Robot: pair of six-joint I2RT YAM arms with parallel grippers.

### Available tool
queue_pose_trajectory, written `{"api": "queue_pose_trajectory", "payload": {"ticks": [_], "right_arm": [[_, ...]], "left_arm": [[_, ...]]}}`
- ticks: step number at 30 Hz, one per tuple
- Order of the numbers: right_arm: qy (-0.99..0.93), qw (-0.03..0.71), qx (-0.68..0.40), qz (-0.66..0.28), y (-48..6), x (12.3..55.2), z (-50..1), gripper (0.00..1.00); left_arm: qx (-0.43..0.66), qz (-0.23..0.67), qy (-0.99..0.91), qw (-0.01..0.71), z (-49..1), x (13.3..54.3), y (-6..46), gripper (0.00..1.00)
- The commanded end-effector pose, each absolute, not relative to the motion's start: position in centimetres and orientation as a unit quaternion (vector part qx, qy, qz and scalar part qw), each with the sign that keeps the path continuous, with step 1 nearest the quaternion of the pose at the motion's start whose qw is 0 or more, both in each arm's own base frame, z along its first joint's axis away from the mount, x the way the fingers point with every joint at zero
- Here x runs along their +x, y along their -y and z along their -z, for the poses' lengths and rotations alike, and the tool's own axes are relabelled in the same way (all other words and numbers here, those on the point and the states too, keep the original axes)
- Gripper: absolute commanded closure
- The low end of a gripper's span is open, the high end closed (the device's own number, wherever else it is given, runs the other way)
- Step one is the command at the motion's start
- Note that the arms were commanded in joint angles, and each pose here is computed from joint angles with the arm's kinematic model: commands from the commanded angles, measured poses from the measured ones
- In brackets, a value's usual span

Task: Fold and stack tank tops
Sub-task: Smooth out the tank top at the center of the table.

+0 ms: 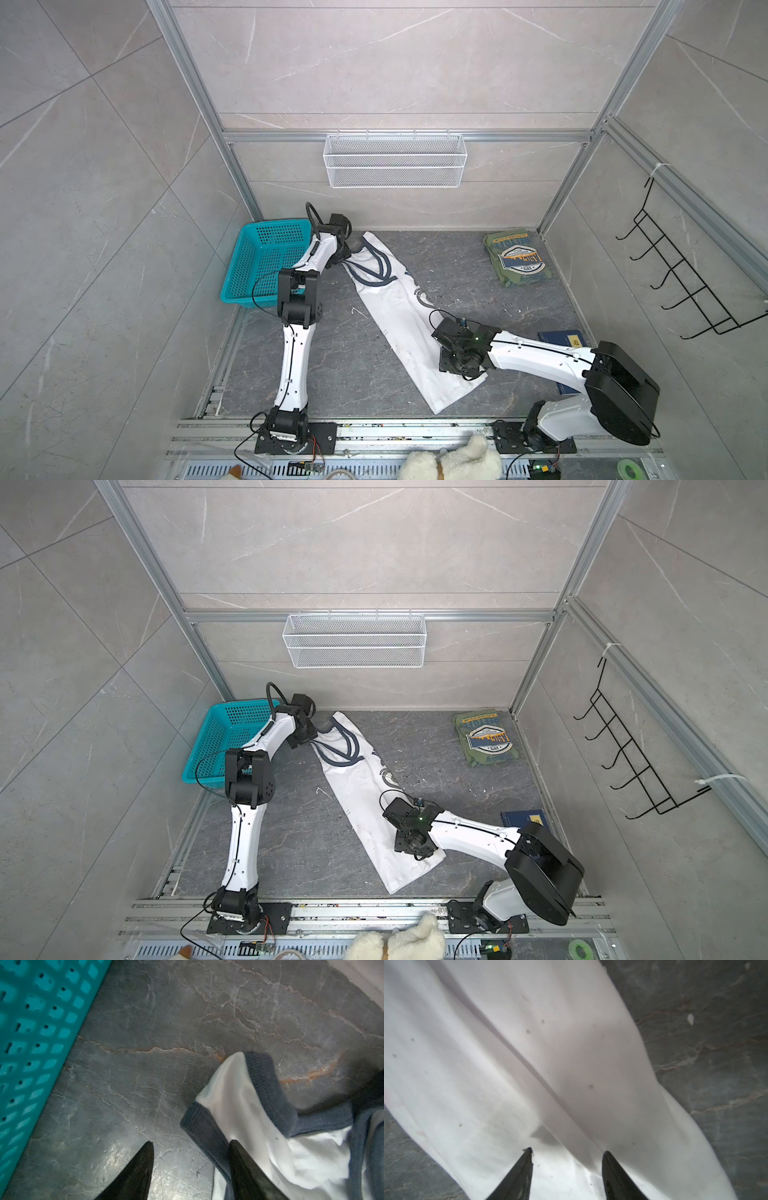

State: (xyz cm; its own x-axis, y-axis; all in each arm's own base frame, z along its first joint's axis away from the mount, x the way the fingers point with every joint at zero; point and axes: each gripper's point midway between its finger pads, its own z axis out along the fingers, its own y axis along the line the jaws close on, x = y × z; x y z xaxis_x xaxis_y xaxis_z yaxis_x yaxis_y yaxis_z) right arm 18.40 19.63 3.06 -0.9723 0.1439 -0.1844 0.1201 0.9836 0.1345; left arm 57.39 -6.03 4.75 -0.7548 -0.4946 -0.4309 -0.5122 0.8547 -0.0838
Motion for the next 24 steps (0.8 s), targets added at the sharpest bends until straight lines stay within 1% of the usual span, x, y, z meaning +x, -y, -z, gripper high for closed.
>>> {"api": "queue_pose_trajectory", "payload": {"ticks": [1, 5, 7, 11, 13, 17, 19, 24], "right_arm": [[-0.992, 0.088, 0.073, -0.056, -19.4, 18.1, -2.3, 0.44], [-0.992, 0.087, 0.074, -0.057, -19.3, 17.9, -2.4, 0.44], [-0.992, 0.085, 0.074, -0.058, -19.2, 17.8, -2.4, 0.44], [-0.992, 0.082, 0.074, -0.056, -19.0, 17.5, -2.2, 0.44], [-0.992, 0.081, 0.073, -0.056, -18.9, 17.4, -2.2, 0.44], [-0.993, 0.080, 0.074, -0.053, -18.8, 17.4, -2.1, 0.44], [-0.993, 0.080, 0.074, -0.052, -18.8, 17.4, -2.0, 0.44], [-0.993, 0.079, 0.074, -0.051, -18.8, 17.4, -1.9, 0.44]], "left_arm": [[-0.270, -0.014, -0.933, 0.236, -5.0, 58.2, 5.7, 0.43], [-0.269, -0.003, -0.935, 0.233, -3.6, 58.8, 6.0, 0.48], [-0.267, 0.002, -0.934, 0.235, -3.4, 59.1, 6.2, 0.52], [-0.258, 0.012, -0.933, 0.252, -3.7, 60.1, 6.5, 0.64], [-0.252, 0.016, -0.932, 0.259, -4.1, 60.6, 6.6, 0.75], [-0.254, 0.027, -0.926, 0.279, -6.0, 61.2, 6.8, 0.89], [-0.258, 0.033, -0.921, 0.289, -7.2, 61.5, 6.9, 0.93], [-0.267, 0.027, -0.916, 0.300, -9.3, 62.1, 6.8, 0.93]]}}
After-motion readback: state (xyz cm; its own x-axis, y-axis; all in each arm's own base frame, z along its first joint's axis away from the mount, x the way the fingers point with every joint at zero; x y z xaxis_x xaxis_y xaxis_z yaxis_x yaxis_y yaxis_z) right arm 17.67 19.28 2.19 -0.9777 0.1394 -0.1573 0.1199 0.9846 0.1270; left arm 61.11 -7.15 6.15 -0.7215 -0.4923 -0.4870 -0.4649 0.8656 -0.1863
